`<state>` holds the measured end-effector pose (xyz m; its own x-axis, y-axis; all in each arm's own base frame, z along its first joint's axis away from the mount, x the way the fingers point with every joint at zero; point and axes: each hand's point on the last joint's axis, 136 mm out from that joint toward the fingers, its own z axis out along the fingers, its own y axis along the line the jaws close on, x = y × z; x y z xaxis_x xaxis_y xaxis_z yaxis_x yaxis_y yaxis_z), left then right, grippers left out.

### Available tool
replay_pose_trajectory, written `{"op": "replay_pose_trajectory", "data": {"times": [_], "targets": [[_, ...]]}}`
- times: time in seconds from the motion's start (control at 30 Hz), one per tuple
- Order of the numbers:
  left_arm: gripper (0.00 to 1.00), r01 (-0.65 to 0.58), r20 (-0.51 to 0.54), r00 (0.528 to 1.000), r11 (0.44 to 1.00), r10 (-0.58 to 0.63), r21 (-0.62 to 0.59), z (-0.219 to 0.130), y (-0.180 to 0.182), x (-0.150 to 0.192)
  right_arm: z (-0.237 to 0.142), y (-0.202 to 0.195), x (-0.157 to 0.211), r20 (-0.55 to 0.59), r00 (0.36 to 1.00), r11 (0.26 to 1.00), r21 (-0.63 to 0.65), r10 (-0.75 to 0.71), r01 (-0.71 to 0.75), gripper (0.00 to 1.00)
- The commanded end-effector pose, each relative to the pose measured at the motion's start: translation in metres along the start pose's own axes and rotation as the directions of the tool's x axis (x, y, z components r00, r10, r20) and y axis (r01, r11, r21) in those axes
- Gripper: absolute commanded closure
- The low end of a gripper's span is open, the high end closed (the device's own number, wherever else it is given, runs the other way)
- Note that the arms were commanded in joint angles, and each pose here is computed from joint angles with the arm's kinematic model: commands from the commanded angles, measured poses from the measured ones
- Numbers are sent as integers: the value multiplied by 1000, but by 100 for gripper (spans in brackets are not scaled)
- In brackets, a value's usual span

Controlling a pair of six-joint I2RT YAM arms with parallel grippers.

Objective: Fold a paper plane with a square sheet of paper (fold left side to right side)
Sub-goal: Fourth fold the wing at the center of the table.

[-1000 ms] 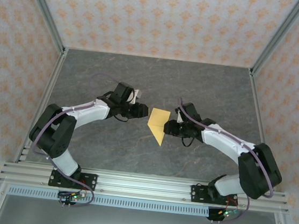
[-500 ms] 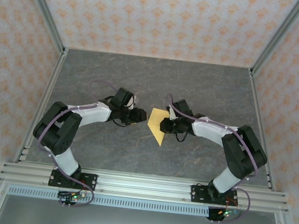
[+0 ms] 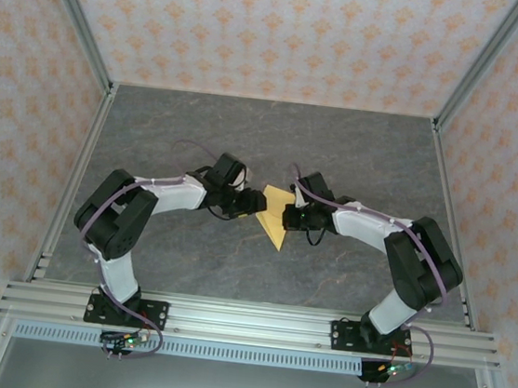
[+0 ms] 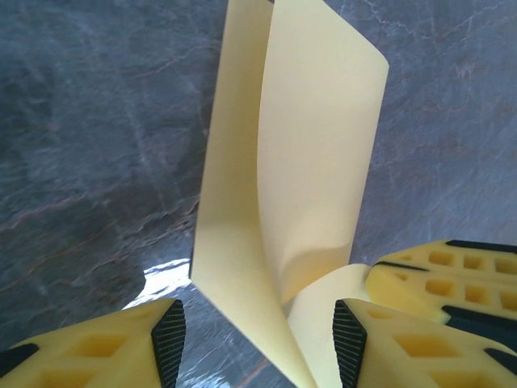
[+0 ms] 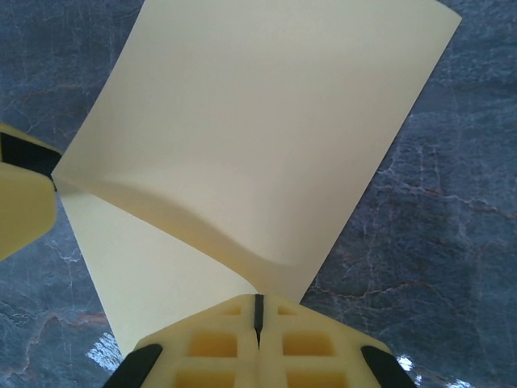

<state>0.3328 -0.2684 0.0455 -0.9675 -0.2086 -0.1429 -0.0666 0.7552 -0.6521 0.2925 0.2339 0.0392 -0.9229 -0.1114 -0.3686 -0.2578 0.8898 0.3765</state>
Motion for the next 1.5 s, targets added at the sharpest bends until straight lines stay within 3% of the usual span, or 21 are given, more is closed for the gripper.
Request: {"op": "replay_pose_trajectory", "data": {"times": [0.0,0.13,0.27,0.47,0.6,0.97,1.47], "targets": [[48,-10,7,1000,999,10,34,8,-15,-5,-4,-2,-4,13,1000,1000,14,-9,9,93],[54,-9,1,1000,999,9,48,15,-21,-7,-4,-3,-2,11,1000,1000,13,-8,8,93],[67,2,7,1000,996,-3,87,17,-32,-11,-9,-2,-1,19,1000,1000,12,-8,8,90],[71,-10,9,1000,994,9,111,13,-47,-14,-41,-6,-12,125,992,998,67,-17,9,61],[71,-13,13,1000,995,12,104,9,-48,-14,-60,5,-15,187,981,995,91,-60,43,51],[69,-9,47,999,996,5,91,-6,-55,-19,-31,43,14,241,962,991,64,-129,116,50],[69,15,53,998,995,-20,101,-8,-61,-24,1,35,27,224,955,972,170,-196,160,50]]}}
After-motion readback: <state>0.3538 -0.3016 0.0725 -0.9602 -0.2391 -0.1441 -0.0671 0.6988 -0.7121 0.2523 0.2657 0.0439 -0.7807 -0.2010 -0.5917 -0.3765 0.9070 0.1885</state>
